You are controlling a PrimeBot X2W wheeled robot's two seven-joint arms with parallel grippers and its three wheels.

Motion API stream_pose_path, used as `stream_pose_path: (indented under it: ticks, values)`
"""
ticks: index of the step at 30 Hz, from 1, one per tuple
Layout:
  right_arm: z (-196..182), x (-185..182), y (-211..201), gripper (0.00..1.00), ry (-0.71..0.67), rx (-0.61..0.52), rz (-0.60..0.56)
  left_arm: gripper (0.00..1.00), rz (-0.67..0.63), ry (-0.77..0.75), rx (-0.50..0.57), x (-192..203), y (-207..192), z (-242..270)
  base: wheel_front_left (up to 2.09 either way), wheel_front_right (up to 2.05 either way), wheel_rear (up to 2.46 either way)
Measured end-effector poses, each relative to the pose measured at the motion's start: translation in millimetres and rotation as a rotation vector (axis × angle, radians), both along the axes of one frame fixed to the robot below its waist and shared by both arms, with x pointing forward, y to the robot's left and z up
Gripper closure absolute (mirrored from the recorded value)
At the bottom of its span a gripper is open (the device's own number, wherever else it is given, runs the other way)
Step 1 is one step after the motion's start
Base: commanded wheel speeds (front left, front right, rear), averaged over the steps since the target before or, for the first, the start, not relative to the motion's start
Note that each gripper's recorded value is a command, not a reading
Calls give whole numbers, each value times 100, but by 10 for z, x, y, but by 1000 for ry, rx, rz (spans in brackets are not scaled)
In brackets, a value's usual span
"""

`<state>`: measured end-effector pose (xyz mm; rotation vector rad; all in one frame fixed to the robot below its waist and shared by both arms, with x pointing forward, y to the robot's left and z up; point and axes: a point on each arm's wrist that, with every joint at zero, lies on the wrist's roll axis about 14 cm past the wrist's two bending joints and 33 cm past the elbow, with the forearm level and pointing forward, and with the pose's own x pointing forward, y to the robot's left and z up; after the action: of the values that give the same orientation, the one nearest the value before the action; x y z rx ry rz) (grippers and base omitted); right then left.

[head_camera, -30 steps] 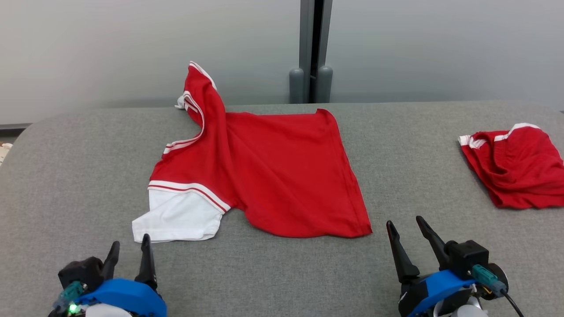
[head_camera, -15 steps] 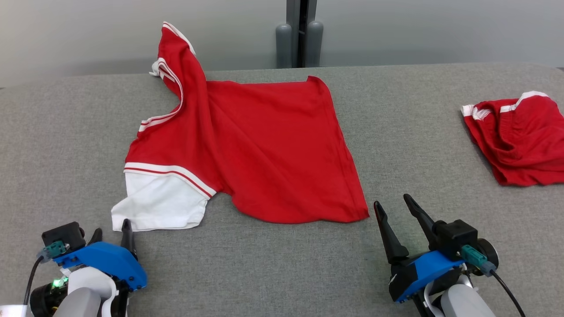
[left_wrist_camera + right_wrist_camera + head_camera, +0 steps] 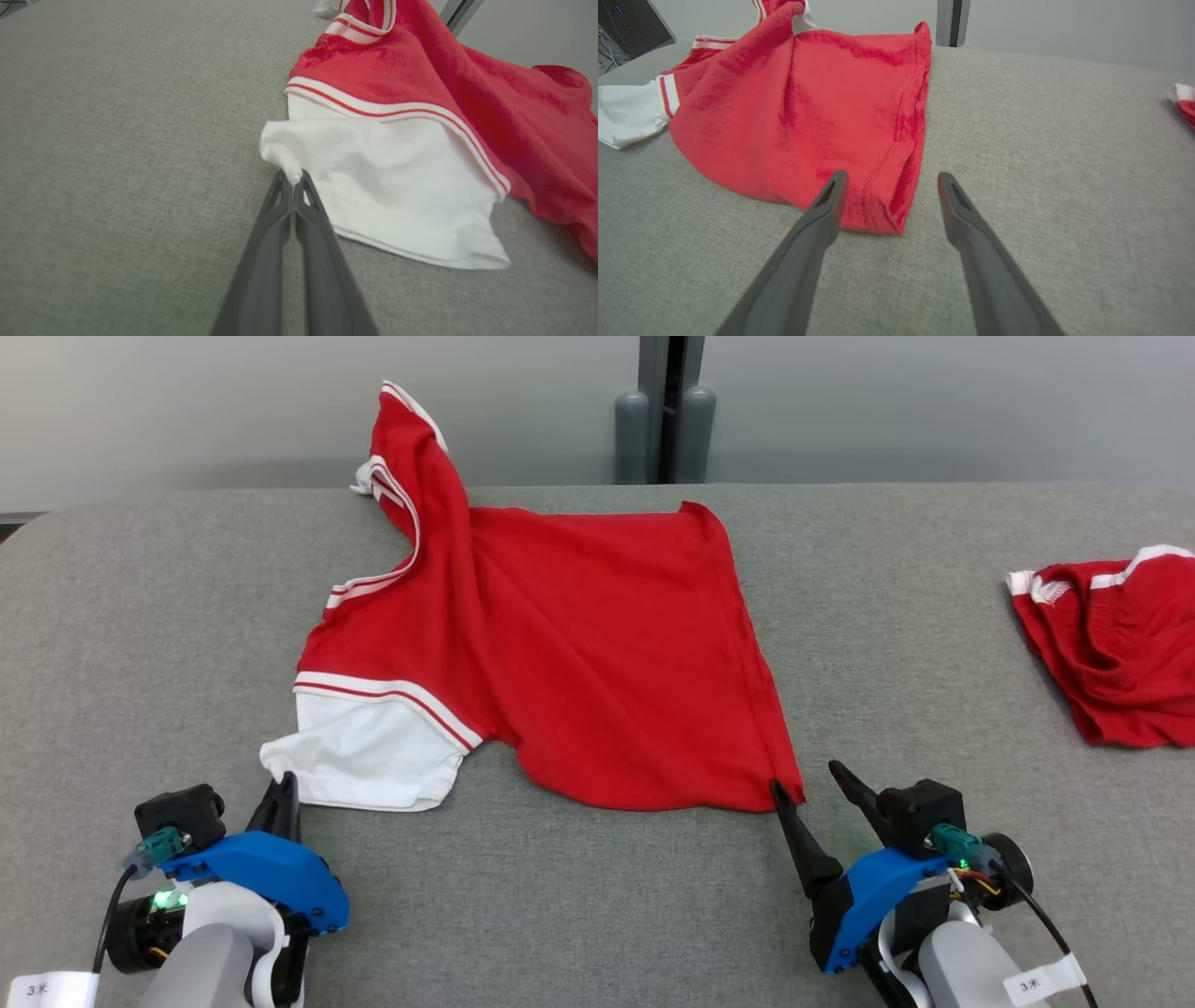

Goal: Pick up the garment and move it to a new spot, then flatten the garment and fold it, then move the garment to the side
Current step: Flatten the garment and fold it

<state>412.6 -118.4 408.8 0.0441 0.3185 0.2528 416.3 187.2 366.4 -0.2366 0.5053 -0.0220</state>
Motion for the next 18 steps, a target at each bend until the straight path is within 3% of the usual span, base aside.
stream_pose_path:
  ticks: [6, 7, 8, 9, 18]
  values:
    - [-235, -56, -3, 0, 124, -25, 6, 100, 27, -90, 5, 46, 49, 157, 0, 0, 0]
    - [-241, -48, 2, 5, 130, -19, 5, 100, 32, -103, 6, 54, 56, 182, 0, 0, 0]
    - [-245, -45, 13, 38, 133, -13, 6, 100, 38, -116, 5, 61, 65, 205, 0, 0, 0]
    - [-254, -45, 22, 54, 138, -8, 6, 100, 43, -123, 5, 61, 74, 218, 0, 0, 0]
    - [-315, -31, 63, 89, 168, 9, 12, 100, 52, -169, -5, 47, 63, 288, 0, 0, 0]
